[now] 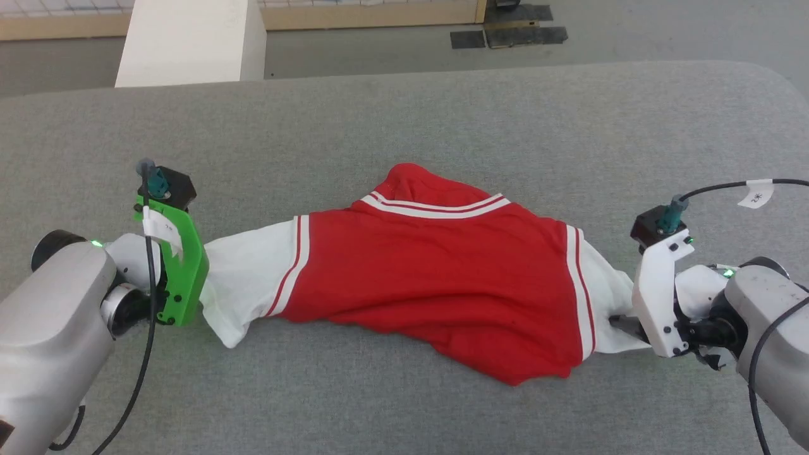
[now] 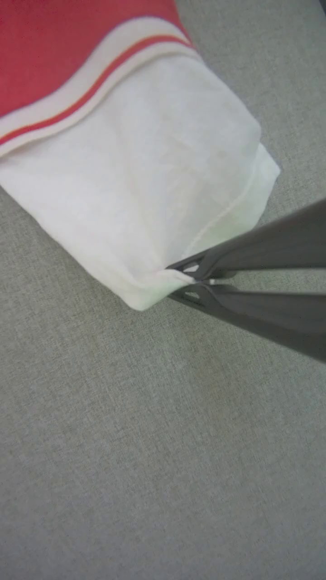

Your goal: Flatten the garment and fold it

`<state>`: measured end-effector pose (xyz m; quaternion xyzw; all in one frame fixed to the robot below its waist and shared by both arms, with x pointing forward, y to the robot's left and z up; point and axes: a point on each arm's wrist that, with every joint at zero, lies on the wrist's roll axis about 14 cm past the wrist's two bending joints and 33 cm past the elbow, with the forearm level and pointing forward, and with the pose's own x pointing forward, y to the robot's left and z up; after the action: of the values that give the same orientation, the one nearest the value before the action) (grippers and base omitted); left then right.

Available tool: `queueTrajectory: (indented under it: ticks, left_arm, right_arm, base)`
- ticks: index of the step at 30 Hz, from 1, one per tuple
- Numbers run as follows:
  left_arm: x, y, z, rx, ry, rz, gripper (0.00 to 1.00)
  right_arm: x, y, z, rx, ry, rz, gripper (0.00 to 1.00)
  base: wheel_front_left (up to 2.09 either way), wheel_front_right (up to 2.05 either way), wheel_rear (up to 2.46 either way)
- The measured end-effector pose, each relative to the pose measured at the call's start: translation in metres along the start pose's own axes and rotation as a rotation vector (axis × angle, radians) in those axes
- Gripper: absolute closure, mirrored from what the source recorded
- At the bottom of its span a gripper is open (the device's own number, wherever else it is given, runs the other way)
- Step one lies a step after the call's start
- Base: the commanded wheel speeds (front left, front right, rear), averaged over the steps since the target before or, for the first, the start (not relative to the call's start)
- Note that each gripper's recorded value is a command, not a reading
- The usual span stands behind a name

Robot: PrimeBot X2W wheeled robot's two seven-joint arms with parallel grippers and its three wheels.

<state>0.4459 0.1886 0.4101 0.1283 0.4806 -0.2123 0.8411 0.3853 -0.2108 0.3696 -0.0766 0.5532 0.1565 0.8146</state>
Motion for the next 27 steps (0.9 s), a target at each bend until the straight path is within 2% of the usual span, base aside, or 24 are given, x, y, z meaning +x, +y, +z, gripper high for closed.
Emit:
queueTrajectory:
  ticks: [4, 5, 6, 16, 23, 27]
  left_arm:
    - [0.003, 0.001, -0.005, -0.004, 0.012, -0.001, 1.00]
    - [0.004, 0.002, -0.007, -0.007, 0.013, -0.001, 1.00]
    - [0.004, 0.002, -0.008, -0.006, 0.014, 0.001, 1.00]
    - [-0.005, -0.002, -0.004, -0.012, -0.014, 0.001, 1.00]
    - [-0.034, 0.002, 0.028, 0.025, -0.195, 0.032, 1.00]
    - [-0.067, 0.009, 0.067, 0.104, -0.372, 0.091, 1.00]
  right_arm:
    - [0.008, 0.003, 0.000, -0.011, 0.013, 0.008, 0.00]
    - [0.009, 0.003, 0.001, -0.018, 0.008, 0.008, 0.84]
    - [0.008, 0.003, 0.003, -0.017, -0.007, 0.009, 1.00]
    - [-0.009, 0.005, 0.016, -0.031, -0.172, 0.016, 1.00]
    - [-0.064, -0.001, 0.072, -0.066, -0.537, 0.005, 1.00]
    - [-0.107, -0.012, 0.101, -0.111, -0.723, -0.044, 1.00]
  base:
    - [0.00, 0.00, 0.00]
    - [0.00, 0.00, 0.00]
    - [0.00, 0.00, 0.00]
    - [0.00, 0.00, 0.00]
    - [0.00, 0.00, 0.00]
    - [0.00, 0.00, 0.00]
